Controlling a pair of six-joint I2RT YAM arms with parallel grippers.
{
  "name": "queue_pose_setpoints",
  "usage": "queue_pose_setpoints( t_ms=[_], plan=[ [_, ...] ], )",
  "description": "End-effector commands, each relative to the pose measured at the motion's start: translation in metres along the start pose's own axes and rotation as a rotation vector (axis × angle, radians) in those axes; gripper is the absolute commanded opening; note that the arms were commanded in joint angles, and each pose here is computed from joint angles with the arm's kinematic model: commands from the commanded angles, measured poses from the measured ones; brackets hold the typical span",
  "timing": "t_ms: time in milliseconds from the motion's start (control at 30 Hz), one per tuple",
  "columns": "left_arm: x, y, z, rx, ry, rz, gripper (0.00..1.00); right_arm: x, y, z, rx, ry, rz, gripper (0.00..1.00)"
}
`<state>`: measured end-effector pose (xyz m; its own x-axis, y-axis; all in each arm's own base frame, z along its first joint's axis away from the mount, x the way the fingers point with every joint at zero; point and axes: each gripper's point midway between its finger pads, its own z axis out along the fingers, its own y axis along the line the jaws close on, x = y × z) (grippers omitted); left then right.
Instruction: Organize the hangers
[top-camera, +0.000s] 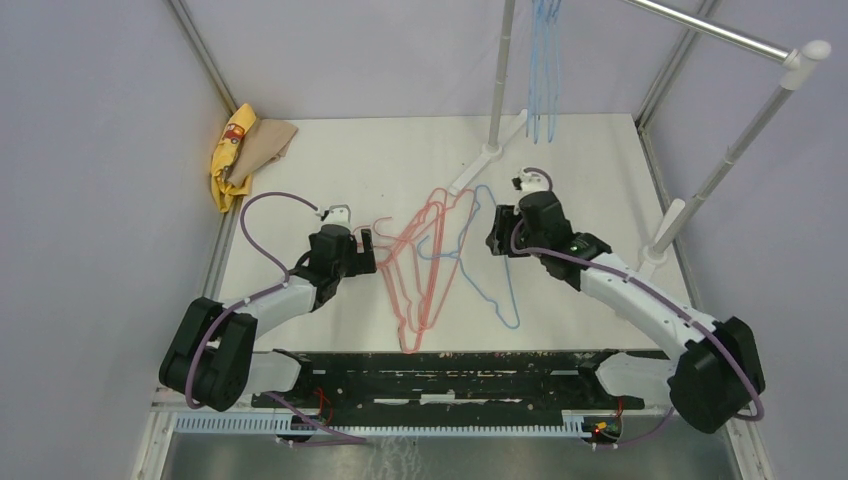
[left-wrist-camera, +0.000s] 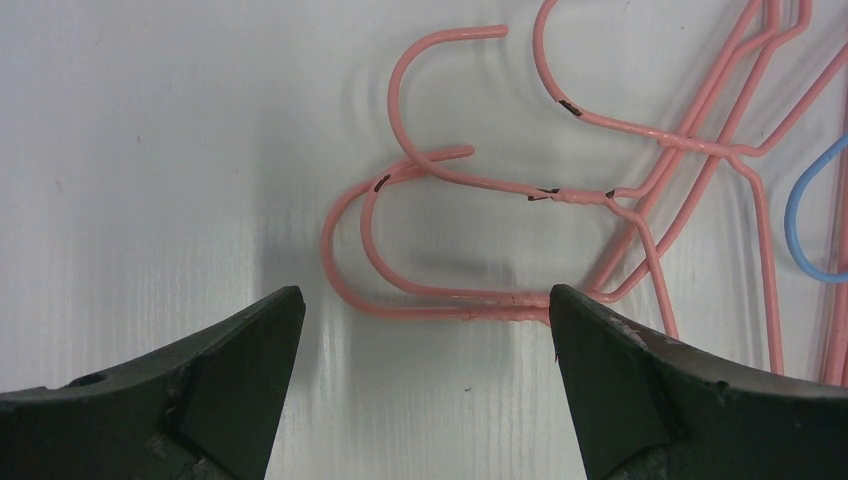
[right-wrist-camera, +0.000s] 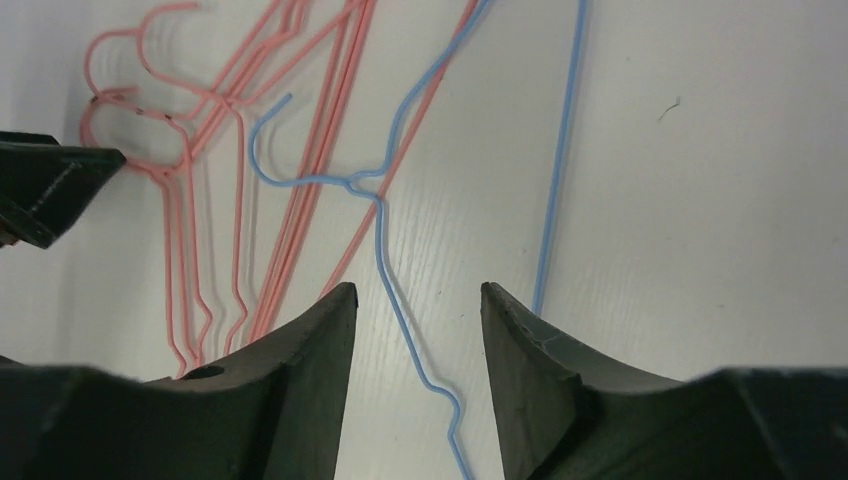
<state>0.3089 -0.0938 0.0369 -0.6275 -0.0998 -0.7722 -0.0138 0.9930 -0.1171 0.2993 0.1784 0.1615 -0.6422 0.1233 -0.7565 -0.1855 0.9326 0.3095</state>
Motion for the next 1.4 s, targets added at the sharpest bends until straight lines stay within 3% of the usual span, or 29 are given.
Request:
queue_pose_setpoints(
  t_ms=[0,300,667,900,1133,1233,1367],
  plan=[
    [-0.021,-0.011,0.003,0.028,-0.061,-0.048,0.99,0.015,0.018,0.021,-0.013,0.057,-0.091,0.55],
    [-0.019,-0.011,0.003,0.030,-0.054,-0.046,0.99,0.096,0.039,0.067,0.030,0.355,-0.361,0.50],
    [-0.020,-0.011,0.001,0.032,-0.060,-0.047,0.99,0.130,0.020,0.085,0.078,0.420,-0.387,0.48],
    [-0.019,-0.011,0.001,0.032,-0.061,-0.049,0.99,0.146,0.009,0.086,0.094,0.447,-0.390,0.41],
    [-0.019,-0.010,0.001,0.029,-0.060,-0.050,0.99,0.150,0.003,0.079,0.101,0.441,-0.385,0.09],
    [-0.019,-0.010,0.001,0.029,-0.061,-0.051,0.99,0.143,0.009,0.074,0.078,0.413,-0.370,0.02],
    [-0.019,-0.010,0.001,0.030,-0.061,-0.051,0.99,0.121,0.024,0.059,0.023,0.346,-0.332,0.01]
  ],
)
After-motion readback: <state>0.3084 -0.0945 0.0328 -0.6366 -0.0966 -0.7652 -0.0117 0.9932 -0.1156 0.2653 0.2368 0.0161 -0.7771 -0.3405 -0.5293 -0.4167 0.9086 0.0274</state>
